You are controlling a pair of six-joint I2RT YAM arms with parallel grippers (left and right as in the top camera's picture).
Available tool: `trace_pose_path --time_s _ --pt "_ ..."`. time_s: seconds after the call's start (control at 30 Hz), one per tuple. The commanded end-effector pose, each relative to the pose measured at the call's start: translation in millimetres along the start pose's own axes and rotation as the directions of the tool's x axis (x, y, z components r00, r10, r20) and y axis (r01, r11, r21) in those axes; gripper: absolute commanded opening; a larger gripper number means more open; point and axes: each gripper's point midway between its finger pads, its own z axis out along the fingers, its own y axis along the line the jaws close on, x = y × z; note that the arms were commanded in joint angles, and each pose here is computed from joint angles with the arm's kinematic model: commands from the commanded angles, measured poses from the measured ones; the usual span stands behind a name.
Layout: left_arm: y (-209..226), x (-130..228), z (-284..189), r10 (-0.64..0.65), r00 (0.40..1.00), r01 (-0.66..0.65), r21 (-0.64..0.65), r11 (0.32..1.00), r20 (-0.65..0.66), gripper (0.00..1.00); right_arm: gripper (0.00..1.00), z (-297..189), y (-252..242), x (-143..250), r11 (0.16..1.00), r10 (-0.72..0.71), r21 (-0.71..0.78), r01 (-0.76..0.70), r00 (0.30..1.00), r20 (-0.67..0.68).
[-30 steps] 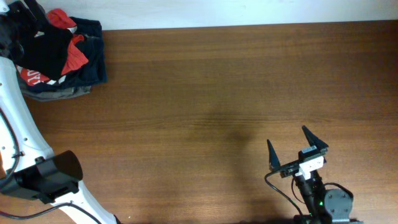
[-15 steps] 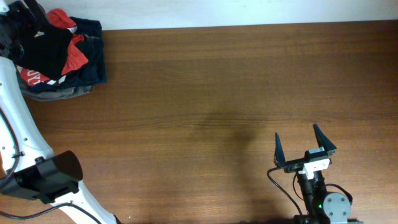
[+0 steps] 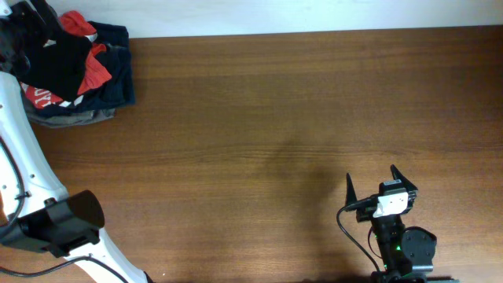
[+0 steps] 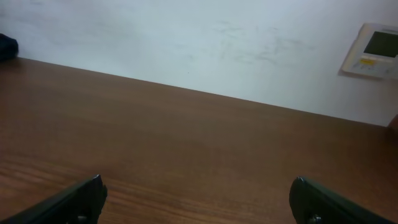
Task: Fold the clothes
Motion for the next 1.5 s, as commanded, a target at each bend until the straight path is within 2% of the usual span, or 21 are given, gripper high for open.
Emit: trace_pose_path --time_s 0.0,0.97,1.07,1.17,1.4,1.47 --pt "3 0 2 -0.003 1.0 0.003 0.001 1.0 -0.003 0.99 0.99 0 -1 2 1.0 0.004 0.008 -0.004 1.0 -0.005" --pt "0 1 2 0.0 1.0 0.0 0.005 1.0 -0.004 0.99 0.99 0 -1 2 1.0 0.004 0.008 -0.004 1.0 -0.005" --pt "-1 -3 -8 0.004 1.0 -0.004 -0.002 1.0 0.013 0.99 0.99 0 -1 2 1.0 0.004 0.008 -0.004 1.0 -0.005" --pt "5 2 -33 0.003 1.0 -0.003 -0.067 0.998 0.001 0.99 0.99 0 -1 2 1.0 0.004 0.008 -0.004 1.0 -0.005" --pt "-14 39 -78 0.018 0.993 -0.023 -0.042 0.999 -0.116 0.99 0.99 0 -1 2 1.0 0.005 0.008 -0.004 1.0 -0.005" --pt "-22 51 -82 0.063 0.989 -0.067 -0.022 0.998 -0.137 0.99 0.99 0 -1 2 1.0 0.005 0.008 -0.004 1.0 -0.005"
